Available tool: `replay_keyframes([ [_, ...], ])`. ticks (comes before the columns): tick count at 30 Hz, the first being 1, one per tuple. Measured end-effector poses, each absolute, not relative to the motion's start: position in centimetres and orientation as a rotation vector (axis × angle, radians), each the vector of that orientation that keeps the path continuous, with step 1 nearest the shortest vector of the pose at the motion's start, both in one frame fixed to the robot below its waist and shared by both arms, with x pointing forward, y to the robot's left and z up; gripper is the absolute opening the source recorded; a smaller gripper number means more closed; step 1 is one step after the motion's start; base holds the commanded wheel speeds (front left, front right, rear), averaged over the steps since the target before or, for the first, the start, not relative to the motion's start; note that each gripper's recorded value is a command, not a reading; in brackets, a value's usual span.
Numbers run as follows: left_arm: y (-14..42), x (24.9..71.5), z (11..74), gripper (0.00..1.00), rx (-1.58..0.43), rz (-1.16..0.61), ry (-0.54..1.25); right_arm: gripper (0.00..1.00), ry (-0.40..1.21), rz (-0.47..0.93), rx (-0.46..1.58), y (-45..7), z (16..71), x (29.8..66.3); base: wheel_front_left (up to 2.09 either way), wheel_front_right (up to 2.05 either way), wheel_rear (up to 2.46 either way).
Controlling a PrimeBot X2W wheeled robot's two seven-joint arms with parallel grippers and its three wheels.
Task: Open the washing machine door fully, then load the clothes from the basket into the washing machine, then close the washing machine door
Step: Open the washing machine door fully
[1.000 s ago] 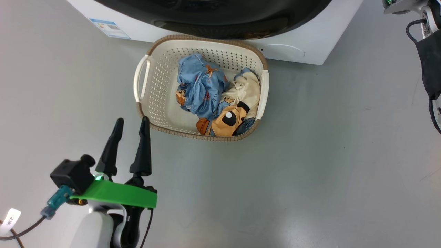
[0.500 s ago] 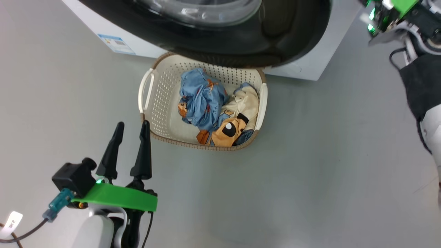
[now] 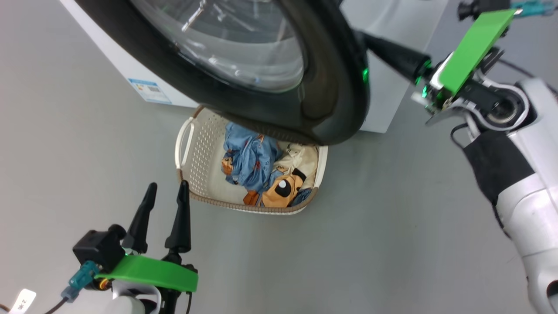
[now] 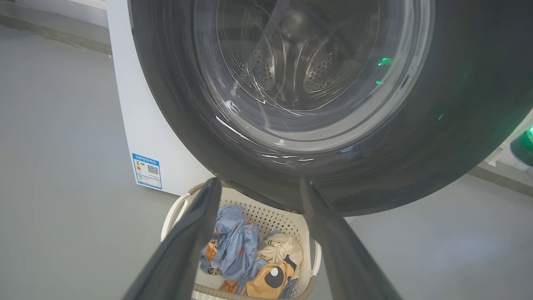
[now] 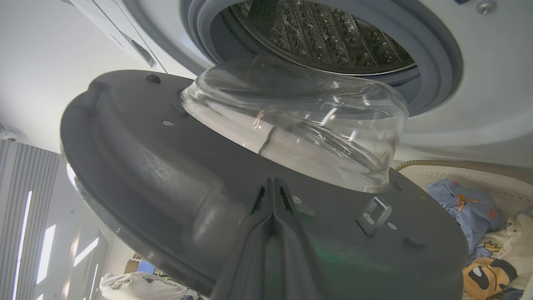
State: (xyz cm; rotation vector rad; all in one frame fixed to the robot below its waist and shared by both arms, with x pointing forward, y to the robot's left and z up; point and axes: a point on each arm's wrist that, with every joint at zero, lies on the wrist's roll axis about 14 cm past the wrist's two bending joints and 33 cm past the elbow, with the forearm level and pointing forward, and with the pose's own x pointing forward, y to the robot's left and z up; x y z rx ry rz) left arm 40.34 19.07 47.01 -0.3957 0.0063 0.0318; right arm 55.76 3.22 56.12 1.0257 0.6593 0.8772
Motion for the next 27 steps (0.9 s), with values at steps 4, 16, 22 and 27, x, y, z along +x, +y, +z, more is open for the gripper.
replay_keyframes([
  [4,18.8,39.9,47.4,1.0,-0.395,0.023,-0.003,0.0,0.676,0.897,1.035,3.6,56.3,54.2,0.0,0.0,0.0],
  [16,18.9,38.3,48.5,1.0,-0.387,0.024,-0.027,0.0,0.723,0.974,1.02,5.3,56.8,49.8,0.0,0.0,0.0],
  [22,19.3,37.3,48.6,1.0,-0.386,0.04,-0.032,0.0,0.762,1.003,1.025,6.6,56.3,48.0,0.0,0.0,0.0],
  [27,19.9,37.0,48.8,1.0,-0.382,0.056,-0.04,0.0,0.802,1.055,1.006,8.1,56.1,46.6,0.0,0.0,0.0],
])
